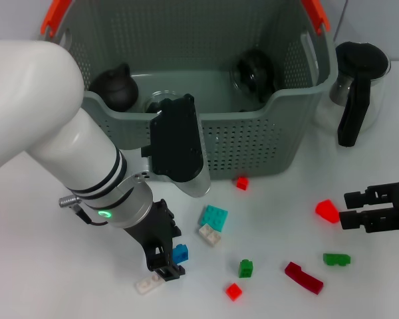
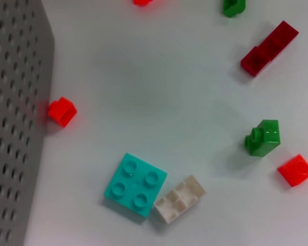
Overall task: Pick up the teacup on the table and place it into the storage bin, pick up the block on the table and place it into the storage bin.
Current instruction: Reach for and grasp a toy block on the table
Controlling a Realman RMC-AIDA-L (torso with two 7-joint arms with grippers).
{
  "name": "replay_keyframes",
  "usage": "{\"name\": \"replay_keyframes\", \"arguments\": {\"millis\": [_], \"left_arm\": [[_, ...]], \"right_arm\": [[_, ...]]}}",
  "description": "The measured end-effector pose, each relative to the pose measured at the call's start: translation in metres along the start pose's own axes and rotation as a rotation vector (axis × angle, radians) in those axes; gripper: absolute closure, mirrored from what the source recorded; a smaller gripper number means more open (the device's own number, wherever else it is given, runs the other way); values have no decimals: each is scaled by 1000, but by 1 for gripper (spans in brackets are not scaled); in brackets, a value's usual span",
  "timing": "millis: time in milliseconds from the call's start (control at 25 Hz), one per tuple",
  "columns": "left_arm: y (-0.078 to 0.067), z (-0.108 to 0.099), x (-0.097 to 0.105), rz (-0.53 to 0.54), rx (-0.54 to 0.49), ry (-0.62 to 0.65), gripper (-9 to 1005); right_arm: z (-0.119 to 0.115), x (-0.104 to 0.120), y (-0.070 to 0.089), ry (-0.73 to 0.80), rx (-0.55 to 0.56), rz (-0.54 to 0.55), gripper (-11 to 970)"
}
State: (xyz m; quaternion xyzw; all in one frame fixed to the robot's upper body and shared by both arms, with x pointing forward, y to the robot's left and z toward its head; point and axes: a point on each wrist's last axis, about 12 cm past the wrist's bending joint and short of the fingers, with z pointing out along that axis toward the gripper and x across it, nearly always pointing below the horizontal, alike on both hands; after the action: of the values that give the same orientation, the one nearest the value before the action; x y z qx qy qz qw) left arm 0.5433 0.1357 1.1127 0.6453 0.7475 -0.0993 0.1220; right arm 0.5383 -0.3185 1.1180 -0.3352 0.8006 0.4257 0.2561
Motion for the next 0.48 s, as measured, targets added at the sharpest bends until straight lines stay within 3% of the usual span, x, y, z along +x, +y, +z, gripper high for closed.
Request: {"name": "replay_keyframes", "arguments": {"millis": [200, 480], "left_arm": [[0, 1, 0, -7, -2, -1, 417], [3, 4, 1, -27, -26, 5, 571]], "right_arm": [[0, -1, 0, 0, 2, -1, 276], [0, -1, -1, -1, 6, 1, 276]]}}
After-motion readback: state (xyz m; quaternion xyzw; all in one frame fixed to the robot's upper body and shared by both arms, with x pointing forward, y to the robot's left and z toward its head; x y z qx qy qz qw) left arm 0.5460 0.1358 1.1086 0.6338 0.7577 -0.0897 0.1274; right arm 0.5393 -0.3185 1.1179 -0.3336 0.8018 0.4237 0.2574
